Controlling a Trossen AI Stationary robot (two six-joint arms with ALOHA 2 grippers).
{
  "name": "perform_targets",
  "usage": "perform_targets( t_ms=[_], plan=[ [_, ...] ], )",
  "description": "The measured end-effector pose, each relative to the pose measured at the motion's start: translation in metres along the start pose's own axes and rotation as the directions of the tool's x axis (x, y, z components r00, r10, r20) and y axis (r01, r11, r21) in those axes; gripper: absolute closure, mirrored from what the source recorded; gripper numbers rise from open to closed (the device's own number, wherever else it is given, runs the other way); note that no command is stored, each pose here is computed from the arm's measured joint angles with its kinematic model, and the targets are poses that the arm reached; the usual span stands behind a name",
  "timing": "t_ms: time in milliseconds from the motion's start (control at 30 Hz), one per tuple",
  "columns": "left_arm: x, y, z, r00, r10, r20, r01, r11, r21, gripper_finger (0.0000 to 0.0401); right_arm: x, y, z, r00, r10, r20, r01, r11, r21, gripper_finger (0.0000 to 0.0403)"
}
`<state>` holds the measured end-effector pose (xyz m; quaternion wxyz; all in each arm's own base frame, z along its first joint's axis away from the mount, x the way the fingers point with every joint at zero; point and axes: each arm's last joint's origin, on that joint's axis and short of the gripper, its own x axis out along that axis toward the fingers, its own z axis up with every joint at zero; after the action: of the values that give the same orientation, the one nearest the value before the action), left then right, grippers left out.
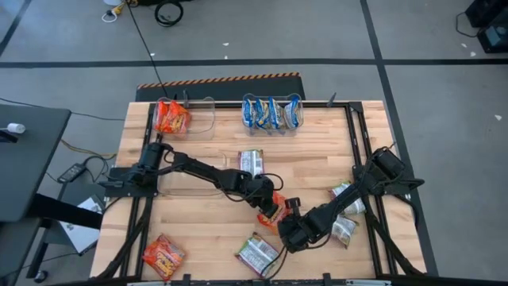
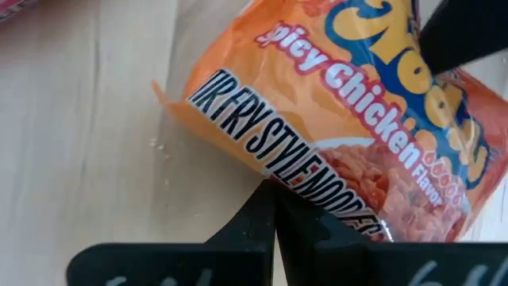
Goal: Sort Maruchan noodles
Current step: Put the orange noodle pack into the top left transparent bin
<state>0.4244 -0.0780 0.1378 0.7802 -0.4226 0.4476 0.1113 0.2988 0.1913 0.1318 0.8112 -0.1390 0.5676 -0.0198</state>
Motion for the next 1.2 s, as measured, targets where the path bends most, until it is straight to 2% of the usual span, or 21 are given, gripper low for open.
perform_targets(
  t_ms=[200, 367, 467, 633, 733, 833, 1000, 1200],
  plan=[
    [-0.001, 0.003, -0.002, 0.999, 0.041, -0.031, -0.041, 0.999, -0.003, 0.0234, 0.003, -0.006, 0.004, 1.000, 0.002, 0.008, -0.002, 1.000, 0.012, 0.0389],
    [-0.001, 0.006, -0.002, 0.996, 0.092, 0.015, -0.092, 0.995, 0.031, 0.0247, 0.003, -0.007, 0.007, 1.000, 0.008, 0.028, -0.008, 1.000, 0.014, 0.0389],
    [-0.001, 0.007, -0.002, 0.994, 0.107, 0.030, -0.109, 0.992, 0.065, 0.0284, 0.003, -0.007, 0.007, 0.999, 0.007, 0.034, -0.008, 1.000, 0.016, 0.0389],
    [-0.001, 0.008, -0.002, 0.989, 0.140, 0.052, -0.145, 0.984, 0.101, 0.0382, 0.003, -0.008, 0.008, 0.999, 0.002, 0.034, -0.002, 1.000, 0.016, 0.0389],
    [-0.004, 0.010, 0.000, 0.989, 0.142, 0.047, -0.147, 0.983, 0.111, 0.0392, 0.000, -0.009, 0.008, 1.000, -0.006, 0.010, 0.006, 1.000, 0.008, 0.0389],
    [-0.021, 0.007, 0.006, 0.989, 0.136, 0.052, -0.141, 0.982, 0.124, 0.0395, -0.008, -0.011, 0.009, 1.000, -0.020, -0.023, 0.020, 1.000, 0.002, 0.0389],
    [-0.069, -0.007, 0.021, 0.991, 0.067, 0.120, -0.084, 0.986, 0.146, 0.0397, -0.022, -0.015, 0.013, 0.995, -0.048, -0.082, 0.047, 0.999, -0.024, 0.0389],
    [-0.126, -0.009, 0.032, 0.979, 0.075, 0.189, -0.109, 0.978, 0.176, 0.0399, -0.041, -0.020, 0.022, 0.988, -0.090, -0.122, 0.084, 0.995, -0.051, 0.0389]
  ],
)
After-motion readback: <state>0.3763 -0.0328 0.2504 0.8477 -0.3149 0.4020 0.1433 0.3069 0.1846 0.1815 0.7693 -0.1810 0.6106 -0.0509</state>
